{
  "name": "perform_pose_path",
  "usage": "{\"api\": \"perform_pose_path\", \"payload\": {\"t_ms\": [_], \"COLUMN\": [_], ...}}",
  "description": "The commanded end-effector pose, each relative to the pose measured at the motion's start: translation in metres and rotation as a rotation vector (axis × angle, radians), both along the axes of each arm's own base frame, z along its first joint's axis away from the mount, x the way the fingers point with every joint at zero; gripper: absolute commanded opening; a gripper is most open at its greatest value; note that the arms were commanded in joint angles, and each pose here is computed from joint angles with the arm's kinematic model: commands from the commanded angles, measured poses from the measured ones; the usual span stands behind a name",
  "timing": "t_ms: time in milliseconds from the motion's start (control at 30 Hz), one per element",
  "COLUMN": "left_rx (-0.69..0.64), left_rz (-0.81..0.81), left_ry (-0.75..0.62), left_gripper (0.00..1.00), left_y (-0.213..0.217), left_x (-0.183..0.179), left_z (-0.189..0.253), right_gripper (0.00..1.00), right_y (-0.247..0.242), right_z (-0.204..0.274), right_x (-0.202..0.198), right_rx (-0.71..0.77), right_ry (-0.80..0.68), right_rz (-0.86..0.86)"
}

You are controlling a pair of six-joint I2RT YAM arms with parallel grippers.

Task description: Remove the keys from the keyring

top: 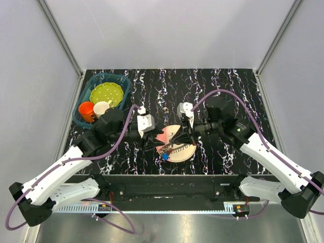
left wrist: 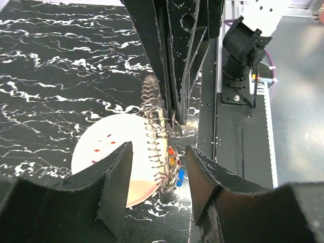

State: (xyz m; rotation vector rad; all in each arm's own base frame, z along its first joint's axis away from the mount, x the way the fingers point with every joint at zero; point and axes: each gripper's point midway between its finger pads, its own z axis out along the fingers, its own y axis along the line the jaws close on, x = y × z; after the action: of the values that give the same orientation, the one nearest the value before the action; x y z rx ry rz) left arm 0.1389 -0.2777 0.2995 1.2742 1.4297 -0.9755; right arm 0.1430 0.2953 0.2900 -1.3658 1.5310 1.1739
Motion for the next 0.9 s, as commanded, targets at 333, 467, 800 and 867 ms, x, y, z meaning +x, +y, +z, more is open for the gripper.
{"api": "perform_pose_path", "payload": {"t_ms": [333,467,800,867], "left_rx": [-0.018,-0.027,-0.044,-0.048], "left_rz": [-0.175,-0.187,-0.237,-0.261], "left_ry": [0.000,-0.009,0.000,0.003], "left_gripper": [0.46,0.47,0.46,0.44], "left_y": [-0.012,-0.013,-0.021,-0.021], "left_x": [-0.019,-0.019,-0.021,-0.025], "left_z": [0.007,0.010,0.015,0.015], "right_gripper": [0.00,0.00,0.00,0.00], "right_y": [-0.003,-0.003,-0.004,-0.004], "right_z": [0.052,0.052,0.056,0.055], "right_x": [-0.020,-0.025,-0.030,-0.031], "right_rx": [0.141,0.150,0.168,0.170], "right_ry": [-0.144,-0.147,-0.154,-0.154], "right_rz": [0.113,0.139,0.165,0.167]}}
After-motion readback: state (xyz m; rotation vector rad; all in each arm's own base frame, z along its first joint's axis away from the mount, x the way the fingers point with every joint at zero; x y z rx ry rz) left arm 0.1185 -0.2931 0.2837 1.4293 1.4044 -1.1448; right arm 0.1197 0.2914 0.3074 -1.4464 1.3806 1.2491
